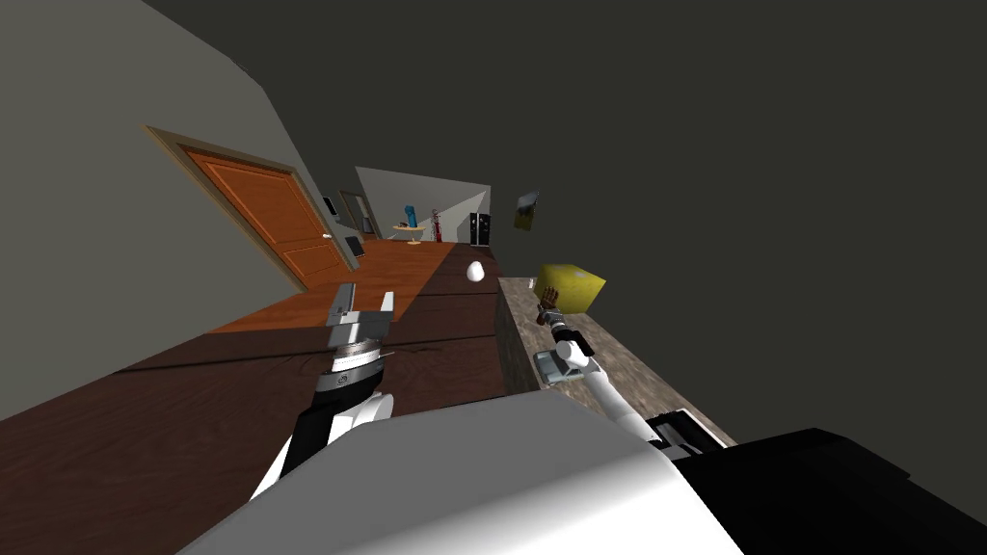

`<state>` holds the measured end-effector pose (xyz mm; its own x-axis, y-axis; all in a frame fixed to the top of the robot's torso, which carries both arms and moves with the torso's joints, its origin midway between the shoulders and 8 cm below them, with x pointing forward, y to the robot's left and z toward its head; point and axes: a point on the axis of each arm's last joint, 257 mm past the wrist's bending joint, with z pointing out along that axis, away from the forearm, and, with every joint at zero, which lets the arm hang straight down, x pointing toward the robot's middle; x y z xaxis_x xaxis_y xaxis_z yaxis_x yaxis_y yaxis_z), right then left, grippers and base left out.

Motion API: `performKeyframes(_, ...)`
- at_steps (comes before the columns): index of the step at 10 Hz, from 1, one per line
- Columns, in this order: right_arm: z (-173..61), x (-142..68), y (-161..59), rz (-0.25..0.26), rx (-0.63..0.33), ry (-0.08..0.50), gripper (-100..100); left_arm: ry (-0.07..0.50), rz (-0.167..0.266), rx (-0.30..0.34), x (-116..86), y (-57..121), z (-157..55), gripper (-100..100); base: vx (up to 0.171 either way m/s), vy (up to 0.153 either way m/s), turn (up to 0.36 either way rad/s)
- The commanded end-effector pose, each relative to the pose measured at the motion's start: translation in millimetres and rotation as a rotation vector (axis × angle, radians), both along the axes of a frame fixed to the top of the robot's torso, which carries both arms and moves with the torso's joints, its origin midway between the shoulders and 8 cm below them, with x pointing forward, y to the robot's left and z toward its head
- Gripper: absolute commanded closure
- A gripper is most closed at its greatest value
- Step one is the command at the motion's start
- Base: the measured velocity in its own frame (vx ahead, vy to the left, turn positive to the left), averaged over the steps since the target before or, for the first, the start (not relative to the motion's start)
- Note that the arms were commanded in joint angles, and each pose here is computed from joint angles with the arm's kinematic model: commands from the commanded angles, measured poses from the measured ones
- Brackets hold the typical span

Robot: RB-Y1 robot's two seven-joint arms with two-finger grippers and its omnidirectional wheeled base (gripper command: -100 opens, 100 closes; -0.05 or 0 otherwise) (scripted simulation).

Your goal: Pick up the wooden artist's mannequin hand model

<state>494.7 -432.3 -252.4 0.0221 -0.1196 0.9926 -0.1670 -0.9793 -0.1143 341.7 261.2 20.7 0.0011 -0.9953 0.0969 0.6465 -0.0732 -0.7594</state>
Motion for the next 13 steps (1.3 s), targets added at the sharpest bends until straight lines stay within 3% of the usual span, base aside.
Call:
performKeyframes(1, -7.9, 0.2, 5.5, -0.002, 0.009, 0.014, -100, 0.0, 0.0, 0.0, 0.0, 0.0, 0.0, 0, 0.0, 0.0, 0.0)
performKeyframes(3, -7.9, 0.2, 5.5, 0.001, -0.053, 0.025, -100, 0.0, 0.0, 0.0, 0.0, 0.0, 0.0, 0, 0.0, 0.0, 0.0)
performKeyframes(8, -7.9, 0.2, 5.5, 0.001, -0.06, 0.026, -100, 0.0, 0.0, 0.0, 0.0, 0.0, 0.0, 0, 0.0, 0.0, 0.0)
performKeyframes(11, 43.0, 9.9, -13.1, 0.009, -0.087, -0.045, -100, 0.0, 0.0, 0.0, 0.0, 0.0, 0.0, 0, 0.013, 0.015, -0.051)
performKeyframes(12, 33.1, 7.0, -11.0, 0.006, -0.08, -0.032, -100, 0.0, 0.0, 0.0, 0.0, 0.0, 0.0, 0, 0.008, 0.008, -0.013)
performKeyframes(13, 34.9, 7.4, -11.2, 0.007, -0.081, -0.033, 100, 0.0, 0.0, 0.0, 0.0, 0.0, 0.0, 0, 0.0, 0.0, 0.0)
